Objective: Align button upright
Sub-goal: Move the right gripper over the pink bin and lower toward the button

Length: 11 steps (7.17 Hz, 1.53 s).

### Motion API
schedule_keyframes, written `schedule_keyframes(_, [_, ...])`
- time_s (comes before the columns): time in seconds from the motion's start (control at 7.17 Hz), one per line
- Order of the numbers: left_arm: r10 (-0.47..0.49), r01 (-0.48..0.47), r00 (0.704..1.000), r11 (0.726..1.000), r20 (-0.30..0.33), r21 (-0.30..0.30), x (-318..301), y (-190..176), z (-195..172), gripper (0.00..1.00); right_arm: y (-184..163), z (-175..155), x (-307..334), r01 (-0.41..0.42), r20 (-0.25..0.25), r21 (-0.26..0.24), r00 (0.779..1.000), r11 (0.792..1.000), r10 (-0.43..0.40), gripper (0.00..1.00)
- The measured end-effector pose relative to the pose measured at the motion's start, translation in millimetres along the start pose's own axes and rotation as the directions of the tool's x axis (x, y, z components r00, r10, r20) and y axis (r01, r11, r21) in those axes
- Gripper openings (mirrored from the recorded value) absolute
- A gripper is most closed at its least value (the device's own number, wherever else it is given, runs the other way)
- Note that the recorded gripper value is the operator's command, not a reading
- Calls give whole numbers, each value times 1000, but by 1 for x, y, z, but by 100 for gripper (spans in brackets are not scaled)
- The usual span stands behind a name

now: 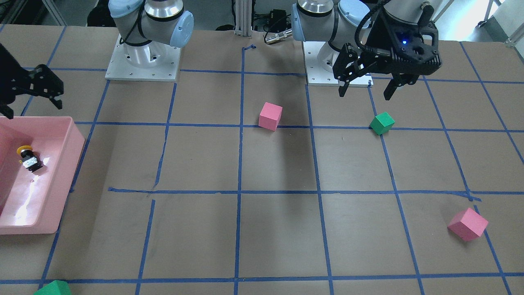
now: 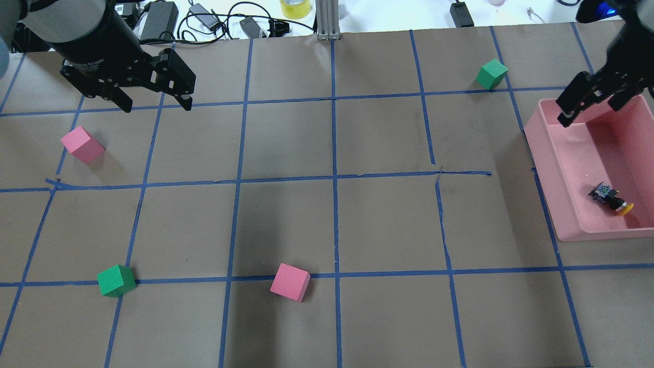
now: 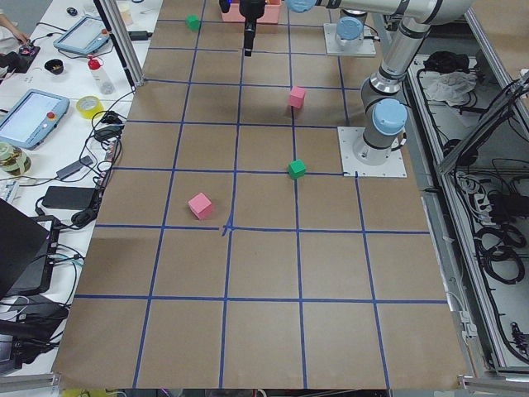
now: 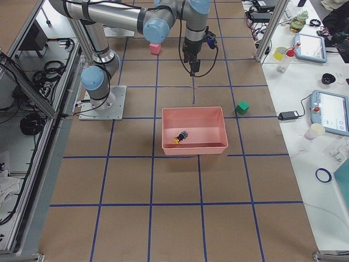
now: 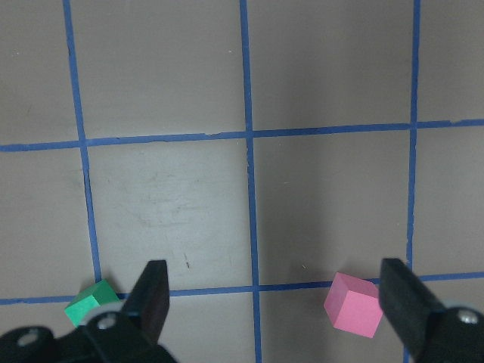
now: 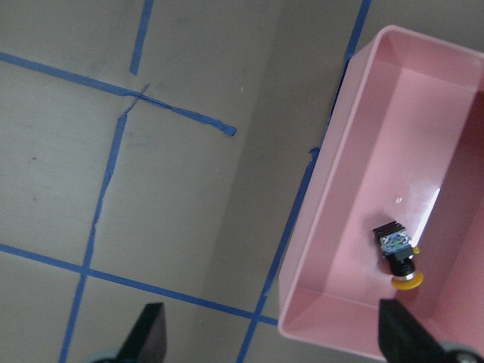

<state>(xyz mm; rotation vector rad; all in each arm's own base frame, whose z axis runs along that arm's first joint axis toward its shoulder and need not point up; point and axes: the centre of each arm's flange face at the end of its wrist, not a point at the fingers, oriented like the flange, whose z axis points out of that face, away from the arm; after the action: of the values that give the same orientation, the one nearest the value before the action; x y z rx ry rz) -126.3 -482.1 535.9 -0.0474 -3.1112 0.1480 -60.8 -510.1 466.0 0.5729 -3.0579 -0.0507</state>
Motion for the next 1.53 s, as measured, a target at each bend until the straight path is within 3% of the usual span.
schedule_keyframes(0.28, [1,-1,1000,1000,-1,-1,0,1,1,100,14,30,53,175,-61,-3,983,985,-175,100])
schedule_keyframes(0.56, [0,0,1000,1000,-1,-1,1,1,1,100,37,89,100,276,-80,-24,957,961,-278,100])
schedule_keyframes(0.84, [-1,1,1000,1000,-2,-1,1,1,1,100,48,141,121,300,-75,-31,951,954,-301,100])
schedule_keyframes(1.53, [-2,2,1000,1000,-2,-1,1,1,1,100,38,208,142,348,-36,9,937,937,-348,100])
